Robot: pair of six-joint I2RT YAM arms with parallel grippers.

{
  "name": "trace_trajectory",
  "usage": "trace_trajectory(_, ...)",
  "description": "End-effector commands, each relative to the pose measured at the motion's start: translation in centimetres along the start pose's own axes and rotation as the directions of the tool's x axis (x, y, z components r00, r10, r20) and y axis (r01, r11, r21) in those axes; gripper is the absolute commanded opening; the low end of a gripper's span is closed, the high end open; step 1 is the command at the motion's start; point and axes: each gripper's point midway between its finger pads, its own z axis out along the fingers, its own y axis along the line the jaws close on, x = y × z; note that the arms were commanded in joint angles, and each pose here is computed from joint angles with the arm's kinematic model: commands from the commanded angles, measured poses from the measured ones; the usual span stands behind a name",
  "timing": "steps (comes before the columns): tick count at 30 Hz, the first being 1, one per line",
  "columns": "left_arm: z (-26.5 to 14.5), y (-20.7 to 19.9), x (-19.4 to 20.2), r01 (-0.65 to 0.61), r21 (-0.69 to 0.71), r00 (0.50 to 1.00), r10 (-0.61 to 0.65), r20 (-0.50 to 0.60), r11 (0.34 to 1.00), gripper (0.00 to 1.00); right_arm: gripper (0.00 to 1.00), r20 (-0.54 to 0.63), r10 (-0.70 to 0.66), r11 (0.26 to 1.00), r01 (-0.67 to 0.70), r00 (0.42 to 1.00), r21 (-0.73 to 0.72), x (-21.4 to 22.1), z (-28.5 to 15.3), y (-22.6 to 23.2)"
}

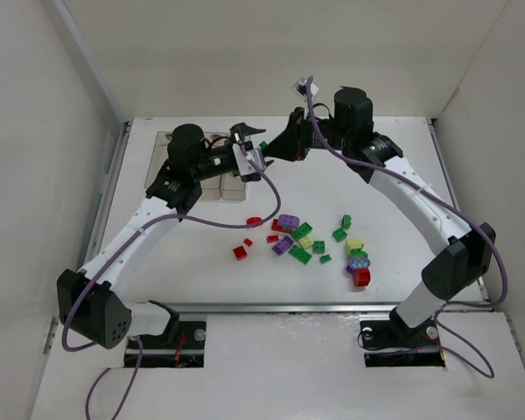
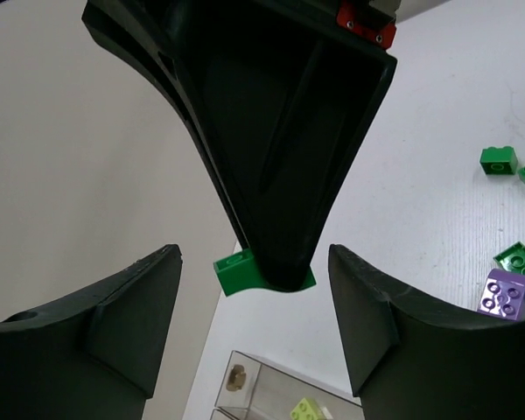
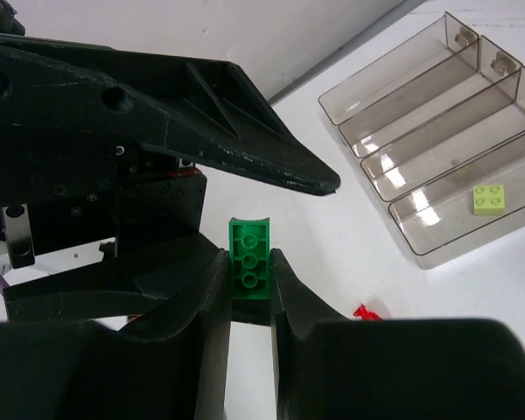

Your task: Sort the legos into containers by color

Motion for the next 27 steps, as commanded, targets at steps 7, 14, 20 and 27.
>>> trace_trajectory(7, -0.8, 0.8, -4.3, -0.028, -0.018, 0.995, 0.03, 0.1, 0.999, 0.42, 0.0, 0.057, -0.038, 0.999, 0.038, 0.998, 0.008, -1.8, -0.2, 1.0)
trace_trajectory(14, -1.0, 0.7, -4.3, -0.015, -0.024, 0.995, 0.017, 0.094, 1.0, 0.12, 0.0, 0.055, -0.023, 1.0, 0.022, 0.998, 0.02, -1.6, 0.0, 0.6)
trace_trajectory(20, -1.2, 0.5, -3.8, -0.004, -0.033, 0.997, 0.006, 0.072, 0.999, 0.0, 0.69, 0.049, 0.015, 1.0, -0.016, 0.999, 0.02, -1.3, 0.2, 0.4)
trace_trajectory(27, -1.6, 0.4, 0.0, 0.078, -0.104, 0.995, -0.085, -0.06, 0.992, 0.0, 1.0, 0.14, 0.089, 0.97, -0.118, 0.986, 0.211, -2.5, -2.2, -4.2)
